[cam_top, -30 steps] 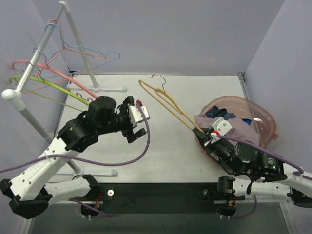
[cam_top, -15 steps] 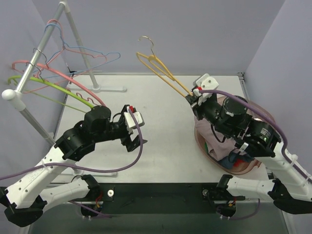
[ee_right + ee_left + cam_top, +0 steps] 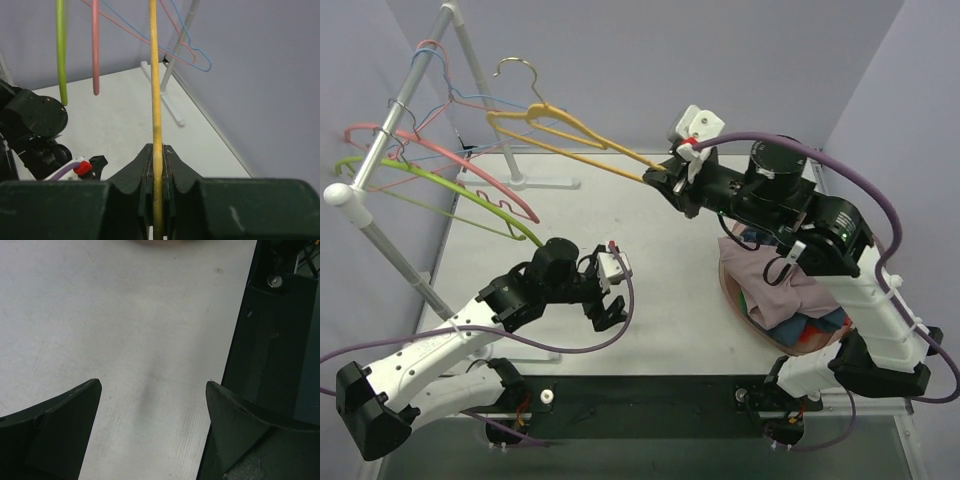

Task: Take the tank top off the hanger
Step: Place the hanger at the clothesline.

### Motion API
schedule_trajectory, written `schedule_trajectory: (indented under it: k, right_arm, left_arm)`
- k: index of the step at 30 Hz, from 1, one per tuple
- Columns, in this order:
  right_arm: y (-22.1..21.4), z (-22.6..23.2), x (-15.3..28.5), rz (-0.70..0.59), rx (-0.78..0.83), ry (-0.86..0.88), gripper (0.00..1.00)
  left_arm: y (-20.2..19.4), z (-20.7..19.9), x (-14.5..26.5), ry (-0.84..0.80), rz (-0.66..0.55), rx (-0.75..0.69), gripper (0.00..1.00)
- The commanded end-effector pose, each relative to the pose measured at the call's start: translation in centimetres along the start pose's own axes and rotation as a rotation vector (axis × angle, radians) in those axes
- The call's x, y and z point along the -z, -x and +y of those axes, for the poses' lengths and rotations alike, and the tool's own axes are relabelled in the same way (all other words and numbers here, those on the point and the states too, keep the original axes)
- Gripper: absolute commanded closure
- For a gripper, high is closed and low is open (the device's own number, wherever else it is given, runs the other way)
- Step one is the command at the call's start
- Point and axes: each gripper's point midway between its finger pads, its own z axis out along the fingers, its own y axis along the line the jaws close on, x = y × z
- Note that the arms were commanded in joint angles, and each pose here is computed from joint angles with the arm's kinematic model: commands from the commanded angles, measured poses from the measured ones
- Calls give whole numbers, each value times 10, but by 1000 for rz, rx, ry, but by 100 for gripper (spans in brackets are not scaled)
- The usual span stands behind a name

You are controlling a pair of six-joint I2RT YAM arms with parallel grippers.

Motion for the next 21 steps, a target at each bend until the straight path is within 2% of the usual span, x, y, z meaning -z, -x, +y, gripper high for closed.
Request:
schedule_trajectory:
  k: [1,11,21]
  right_arm:
    - [20,13,-23,-64,-6,95,100]
    - [12,21,-101,-44,-24,156,100]
    - [14,24,-159,-115,-96,168,100]
  left_arm:
    - [8,-7,-13,-51,-99,-24,3]
    - [-9,-7,-27,-69,-88,-14,3]
    - [-14,-11,-24,-81,-92,-28,3]
